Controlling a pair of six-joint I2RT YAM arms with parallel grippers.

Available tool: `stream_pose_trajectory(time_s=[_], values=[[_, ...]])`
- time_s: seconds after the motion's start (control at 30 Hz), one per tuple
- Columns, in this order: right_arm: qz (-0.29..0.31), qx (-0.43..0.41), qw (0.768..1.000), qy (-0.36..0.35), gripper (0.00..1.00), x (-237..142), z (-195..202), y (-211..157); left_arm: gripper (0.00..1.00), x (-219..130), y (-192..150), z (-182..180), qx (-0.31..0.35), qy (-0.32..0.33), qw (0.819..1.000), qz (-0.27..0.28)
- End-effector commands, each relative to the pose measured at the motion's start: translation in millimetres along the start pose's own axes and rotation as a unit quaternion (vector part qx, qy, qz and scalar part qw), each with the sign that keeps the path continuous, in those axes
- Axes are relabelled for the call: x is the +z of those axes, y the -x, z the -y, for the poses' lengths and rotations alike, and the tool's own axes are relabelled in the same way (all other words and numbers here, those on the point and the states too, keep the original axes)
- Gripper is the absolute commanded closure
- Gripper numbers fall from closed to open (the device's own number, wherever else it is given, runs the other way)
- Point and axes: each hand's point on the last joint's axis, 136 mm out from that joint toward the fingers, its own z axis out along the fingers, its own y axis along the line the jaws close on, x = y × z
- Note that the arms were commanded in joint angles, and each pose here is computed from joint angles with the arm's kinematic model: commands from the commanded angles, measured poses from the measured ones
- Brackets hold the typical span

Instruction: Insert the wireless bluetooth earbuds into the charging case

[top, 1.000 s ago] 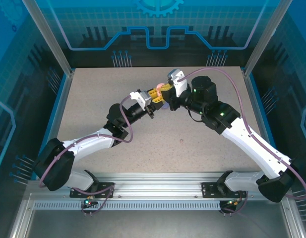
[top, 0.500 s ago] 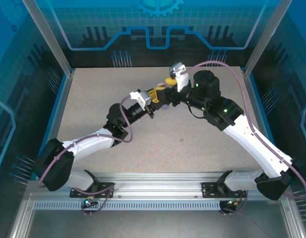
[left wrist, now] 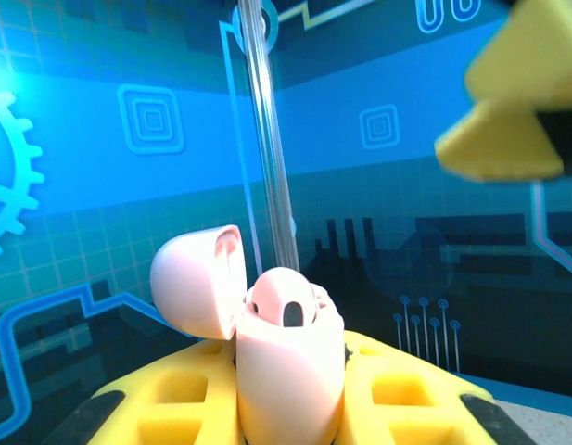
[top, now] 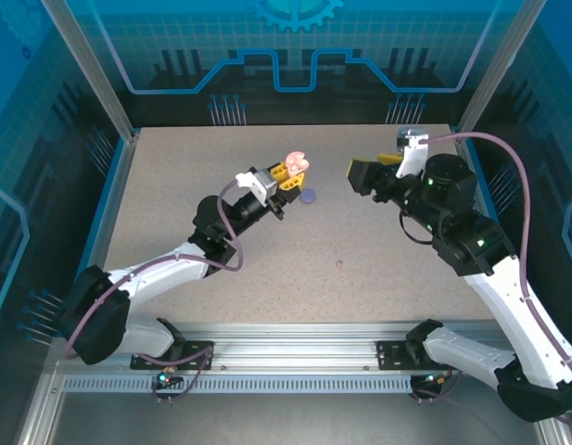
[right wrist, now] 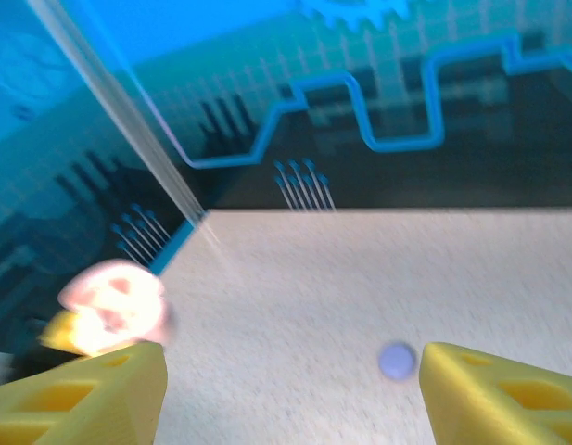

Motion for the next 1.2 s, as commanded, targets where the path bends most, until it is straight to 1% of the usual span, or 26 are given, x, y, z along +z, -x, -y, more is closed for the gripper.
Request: stream_pose_trajectory(time_s=[0.0,0.07,0.13,0.2,0.33,0.43,0.53,0.77,0.87,1.03,1.17], values=[[-0.125,0.055,0.985,-0.103,0.28,26,48,-79,1.00,-8,19,-3,0.018,0.019,0.999,0.024],[-0.181,0.070,0.970,-0.145,0.29,36,65,-113,1.00,-11,21,-3,0.016,0.021,0.999,0.027],[-0.236,0.082,0.949,-0.193,0.30,44,85,-149,1.00,-14,23,-3,0.015,0.023,0.999,0.028],[-0.278,0.090,0.928,-0.231,0.32,49,101,-180,1.00,-17,25,-4,0.015,0.027,0.999,0.027],[-0.335,0.118,0.895,-0.271,0.38,64,121,-238,1.00,-22,30,-3,0.015,0.026,0.999,0.027],[-0.360,0.138,0.876,-0.290,0.42,70,130,-269,1.00,-26,31,-2,0.015,0.027,0.999,0.026],[-0.378,0.152,0.866,-0.291,0.46,76,132,-291,1.00,-28,32,-2,0.016,0.027,0.999,0.024],[-0.422,0.142,0.846,-0.293,0.49,89,123,-326,1.00,-29,31,-1,0.013,0.025,0.999,0.022],[-0.437,0.136,0.838,-0.296,0.54,94,121,-340,1.00,-29,31,-1,0.013,0.024,0.999,0.023],[-0.452,0.130,0.830,-0.300,0.60,99,122,-353,1.00,-29,31,-1,0.013,0.023,0.999,0.023],[-0.455,0.126,0.829,-0.301,0.63,99,121,-357,1.00,-29,31,-1,0.014,0.024,0.999,0.023]])
